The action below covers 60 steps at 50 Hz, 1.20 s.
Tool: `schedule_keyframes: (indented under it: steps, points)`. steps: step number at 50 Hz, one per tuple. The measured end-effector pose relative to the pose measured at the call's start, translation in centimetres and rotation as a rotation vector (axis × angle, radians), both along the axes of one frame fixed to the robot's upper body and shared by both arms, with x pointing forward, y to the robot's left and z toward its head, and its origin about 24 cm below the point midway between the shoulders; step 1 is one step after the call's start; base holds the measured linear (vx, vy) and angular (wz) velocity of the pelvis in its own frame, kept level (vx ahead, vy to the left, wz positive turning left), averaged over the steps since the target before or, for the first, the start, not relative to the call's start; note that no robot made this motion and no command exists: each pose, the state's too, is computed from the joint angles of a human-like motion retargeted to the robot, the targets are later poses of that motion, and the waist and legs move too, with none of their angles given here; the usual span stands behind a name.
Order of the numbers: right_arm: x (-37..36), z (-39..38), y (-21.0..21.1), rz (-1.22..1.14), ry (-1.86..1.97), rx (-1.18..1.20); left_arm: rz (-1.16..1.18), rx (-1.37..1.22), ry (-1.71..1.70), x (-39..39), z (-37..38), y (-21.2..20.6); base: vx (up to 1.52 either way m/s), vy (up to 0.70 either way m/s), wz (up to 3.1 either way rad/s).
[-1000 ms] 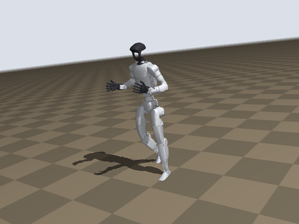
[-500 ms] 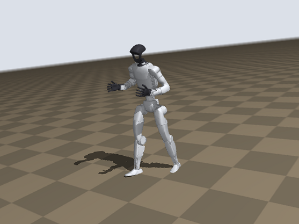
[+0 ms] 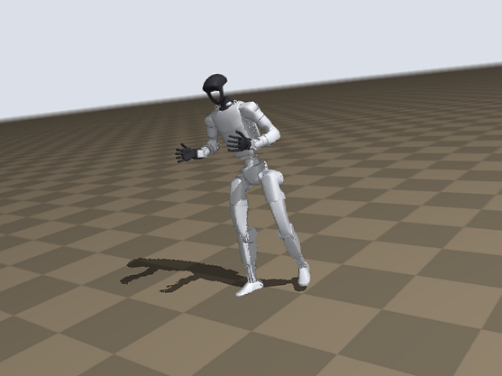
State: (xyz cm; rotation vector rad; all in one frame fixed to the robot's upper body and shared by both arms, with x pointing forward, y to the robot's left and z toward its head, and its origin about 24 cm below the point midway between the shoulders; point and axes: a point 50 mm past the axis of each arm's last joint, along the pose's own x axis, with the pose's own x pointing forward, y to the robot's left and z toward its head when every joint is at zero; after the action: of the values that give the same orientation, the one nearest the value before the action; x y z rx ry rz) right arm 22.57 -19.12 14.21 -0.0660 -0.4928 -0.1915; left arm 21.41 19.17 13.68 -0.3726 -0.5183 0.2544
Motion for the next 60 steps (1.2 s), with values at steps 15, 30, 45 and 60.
schedule_keyframes:
  steps: [15,30,45,60]
  points:
    - [-0.2,-0.7,-0.2,-0.02,0.02,-0.034,-0.047,-0.036,-0.015,0.3,-0.1,-1.3,0.31,0.07,-0.18]
    - [0.7,-1.1,1.5,0.253,0.106,-0.136,-0.048,0.002,-0.005,-0.1,-0.5,-0.7,0.34,0.16,-0.45]
    - [-0.1,-1.3,1.4,0.054,0.032,0.046,0.121,0.129,-0.06,0.3,1.1,1.3,0.31,0.28,-0.11]
    - [0.3,-0.9,1.7,0.067,0.017,0.078,0.15,0.097,0.004,-0.4,-0.4,2.2,0.24,0.1,0.24]
